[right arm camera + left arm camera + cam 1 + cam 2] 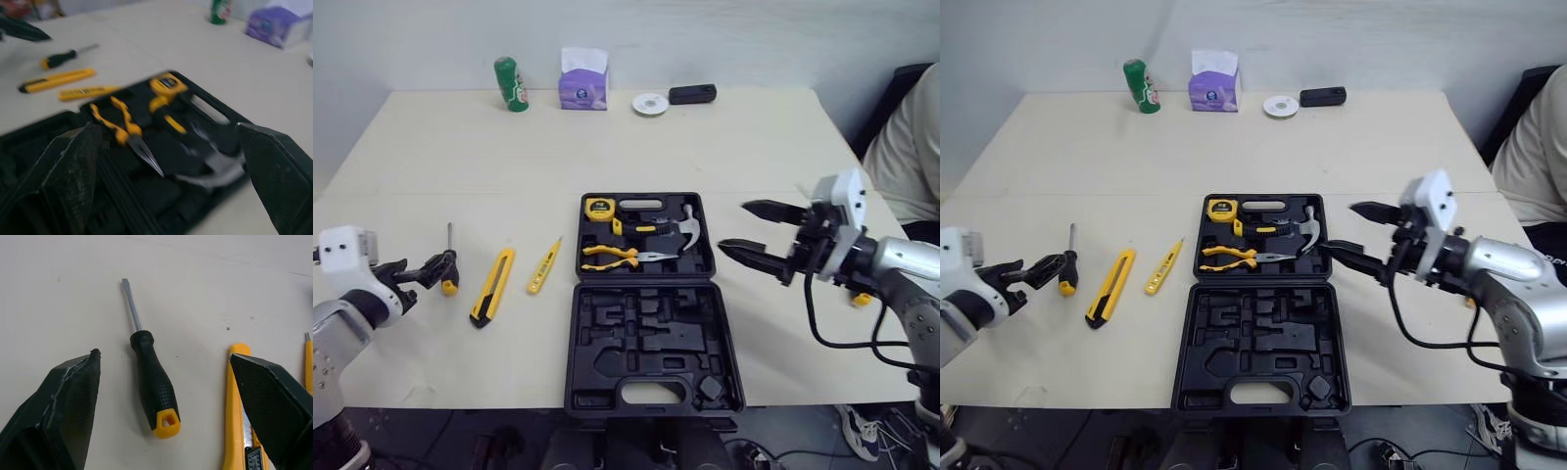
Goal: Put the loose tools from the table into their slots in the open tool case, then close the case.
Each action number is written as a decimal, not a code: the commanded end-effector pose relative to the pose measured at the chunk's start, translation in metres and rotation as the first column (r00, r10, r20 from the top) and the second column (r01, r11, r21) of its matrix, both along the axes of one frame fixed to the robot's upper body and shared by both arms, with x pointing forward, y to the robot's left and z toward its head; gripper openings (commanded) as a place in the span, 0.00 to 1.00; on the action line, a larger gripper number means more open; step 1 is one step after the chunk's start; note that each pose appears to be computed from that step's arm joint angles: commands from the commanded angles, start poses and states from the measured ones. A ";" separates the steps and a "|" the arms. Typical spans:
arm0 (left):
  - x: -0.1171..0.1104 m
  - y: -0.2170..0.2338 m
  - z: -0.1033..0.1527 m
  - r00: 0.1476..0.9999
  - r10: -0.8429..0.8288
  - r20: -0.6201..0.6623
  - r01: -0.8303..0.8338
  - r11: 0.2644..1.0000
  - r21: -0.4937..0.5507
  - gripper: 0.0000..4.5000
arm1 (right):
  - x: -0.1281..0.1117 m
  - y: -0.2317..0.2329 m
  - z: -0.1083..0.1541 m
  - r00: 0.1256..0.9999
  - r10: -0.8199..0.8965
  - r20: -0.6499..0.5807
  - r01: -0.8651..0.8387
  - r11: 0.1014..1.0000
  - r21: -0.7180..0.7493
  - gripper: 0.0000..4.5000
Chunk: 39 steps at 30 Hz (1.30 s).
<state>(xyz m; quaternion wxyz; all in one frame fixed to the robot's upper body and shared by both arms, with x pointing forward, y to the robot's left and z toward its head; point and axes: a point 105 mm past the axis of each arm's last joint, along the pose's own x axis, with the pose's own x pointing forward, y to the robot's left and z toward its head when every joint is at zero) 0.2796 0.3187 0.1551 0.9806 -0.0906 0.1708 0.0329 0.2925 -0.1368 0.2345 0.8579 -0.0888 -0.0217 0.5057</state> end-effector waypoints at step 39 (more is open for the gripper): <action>0.030 -0.179 0.057 0.510 -0.854 -0.097 0.804 0.434 0.406 0.23 | -0.049 0.014 -0.023 0.961 0.240 -0.136 -0.252 0.964 -0.081 1.00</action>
